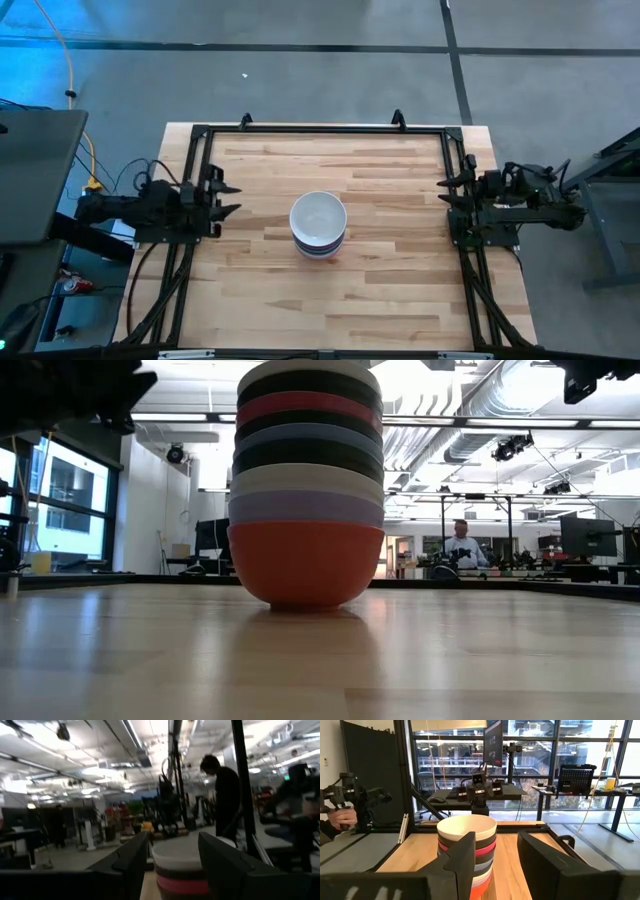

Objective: Nest bowls inside each other
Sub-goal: Return to home position

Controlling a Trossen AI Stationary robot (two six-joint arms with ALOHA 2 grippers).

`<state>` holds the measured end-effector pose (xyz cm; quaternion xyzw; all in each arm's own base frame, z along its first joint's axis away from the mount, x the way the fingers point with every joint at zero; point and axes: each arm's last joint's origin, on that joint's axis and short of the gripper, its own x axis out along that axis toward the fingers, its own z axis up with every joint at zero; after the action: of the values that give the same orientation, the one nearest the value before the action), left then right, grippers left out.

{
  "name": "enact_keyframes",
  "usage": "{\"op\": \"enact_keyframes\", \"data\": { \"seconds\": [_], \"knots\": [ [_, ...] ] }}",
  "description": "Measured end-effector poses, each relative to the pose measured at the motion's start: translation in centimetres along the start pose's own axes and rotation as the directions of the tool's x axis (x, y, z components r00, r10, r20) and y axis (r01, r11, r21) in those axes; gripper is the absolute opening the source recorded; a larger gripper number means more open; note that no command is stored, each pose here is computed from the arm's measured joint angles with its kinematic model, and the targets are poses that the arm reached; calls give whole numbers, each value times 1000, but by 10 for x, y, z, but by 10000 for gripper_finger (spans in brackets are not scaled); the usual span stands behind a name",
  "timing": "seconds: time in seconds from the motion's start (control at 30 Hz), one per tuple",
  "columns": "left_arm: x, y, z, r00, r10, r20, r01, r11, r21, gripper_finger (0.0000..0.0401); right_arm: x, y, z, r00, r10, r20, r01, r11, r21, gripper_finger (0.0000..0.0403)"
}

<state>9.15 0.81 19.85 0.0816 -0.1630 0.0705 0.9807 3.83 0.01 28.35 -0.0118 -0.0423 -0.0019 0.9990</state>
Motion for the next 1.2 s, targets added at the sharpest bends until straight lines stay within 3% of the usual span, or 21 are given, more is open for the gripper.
{"op": "enact_keyframes", "data": {
  "seconds": [0.57, 0.93, 1.2],
  "knots": [
    [-5, -5, -29, 951, -39, -306, 45, 999, 14, 163, 0, 0, -3, 999, 7, -31, -7, 1000, 10, 140],
    [-5, -6, -31, 945, -71, -321, 109, 989, 104, 163, 0, 3, -4, 996, 88, -35, -87, 996, 13, 140],
    [-4, -7, -34, 933, -92, -348, 110, 993, 32, 163, 0, 4, -7, 990, 123, -73, -118, 991, 63, 140]
  ]
}}
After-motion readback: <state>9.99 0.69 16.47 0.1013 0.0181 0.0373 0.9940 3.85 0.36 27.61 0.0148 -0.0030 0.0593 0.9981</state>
